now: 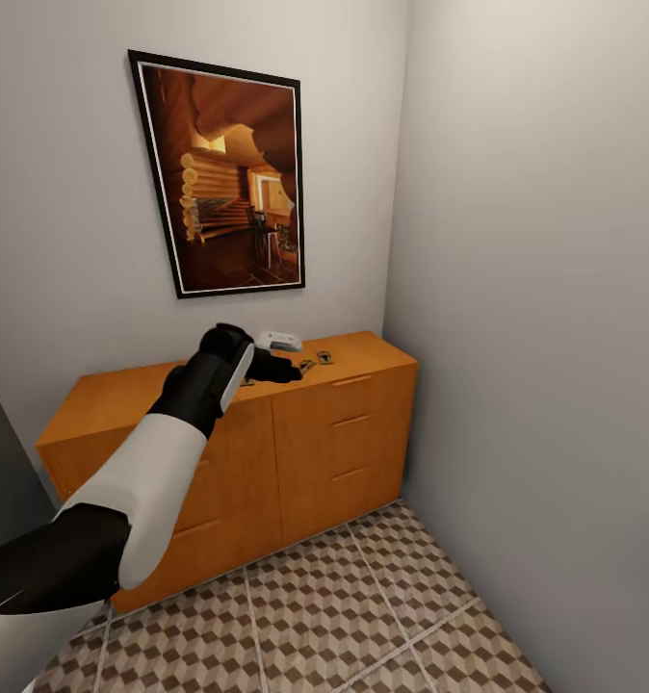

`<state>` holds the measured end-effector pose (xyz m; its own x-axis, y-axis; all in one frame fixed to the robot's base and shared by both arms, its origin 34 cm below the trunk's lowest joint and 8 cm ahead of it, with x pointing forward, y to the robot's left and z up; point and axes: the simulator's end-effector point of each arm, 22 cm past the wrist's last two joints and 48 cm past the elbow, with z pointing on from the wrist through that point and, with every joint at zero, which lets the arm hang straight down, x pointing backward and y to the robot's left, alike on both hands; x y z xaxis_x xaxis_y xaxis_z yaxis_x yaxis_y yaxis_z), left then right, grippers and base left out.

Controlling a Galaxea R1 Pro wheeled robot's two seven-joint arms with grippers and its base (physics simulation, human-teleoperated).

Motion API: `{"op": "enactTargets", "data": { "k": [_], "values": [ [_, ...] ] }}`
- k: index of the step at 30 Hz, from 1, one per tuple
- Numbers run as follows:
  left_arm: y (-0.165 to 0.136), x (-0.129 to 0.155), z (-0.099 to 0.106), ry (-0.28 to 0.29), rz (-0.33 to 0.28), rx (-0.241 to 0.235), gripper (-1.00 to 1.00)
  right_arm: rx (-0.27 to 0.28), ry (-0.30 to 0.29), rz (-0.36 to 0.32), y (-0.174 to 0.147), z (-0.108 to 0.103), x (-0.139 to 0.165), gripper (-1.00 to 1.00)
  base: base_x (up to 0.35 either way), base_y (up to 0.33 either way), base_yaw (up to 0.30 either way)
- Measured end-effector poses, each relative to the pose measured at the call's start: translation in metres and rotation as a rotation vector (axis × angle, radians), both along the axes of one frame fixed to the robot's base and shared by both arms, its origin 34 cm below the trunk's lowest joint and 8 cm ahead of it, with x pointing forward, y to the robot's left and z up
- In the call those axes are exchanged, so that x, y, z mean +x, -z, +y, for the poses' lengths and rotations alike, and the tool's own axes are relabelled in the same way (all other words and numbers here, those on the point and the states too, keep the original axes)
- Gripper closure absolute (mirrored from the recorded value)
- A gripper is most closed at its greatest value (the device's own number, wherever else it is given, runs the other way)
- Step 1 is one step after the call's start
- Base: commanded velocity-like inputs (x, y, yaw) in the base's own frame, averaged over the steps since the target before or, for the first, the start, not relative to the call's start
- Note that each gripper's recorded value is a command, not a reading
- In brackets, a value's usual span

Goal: Take the four mousetraps from the cabinet in the bathroom and place them on the bathroom floor. Make sure all four end up on the same floor surface, and ensure that at least two of them are either under or directly next to the same bathroom sink.

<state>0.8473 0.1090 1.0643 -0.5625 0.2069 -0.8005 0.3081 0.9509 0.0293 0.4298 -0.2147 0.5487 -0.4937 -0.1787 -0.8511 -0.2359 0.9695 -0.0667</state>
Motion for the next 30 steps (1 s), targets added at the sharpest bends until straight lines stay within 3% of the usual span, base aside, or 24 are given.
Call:
{"op": "enactTargets", "data": {
  "k": [15, 30],
  "values": [
    [0.027, -0.004, -0.003, 0.014, 0.066, -0.002, -1.00, 0.000, -0.003, -0.003, -0.001, 0.001, 0.000, 1.00, 0.188, 0.000, 0.000],
    [0.029, -0.005, -0.002, 0.014, 0.072, -0.002, -1.00, 0.001, -0.003, -0.004, -0.001, 0.001, 0.000, 1.00, 0.251, 0.000, 0.000]
  ]
}}
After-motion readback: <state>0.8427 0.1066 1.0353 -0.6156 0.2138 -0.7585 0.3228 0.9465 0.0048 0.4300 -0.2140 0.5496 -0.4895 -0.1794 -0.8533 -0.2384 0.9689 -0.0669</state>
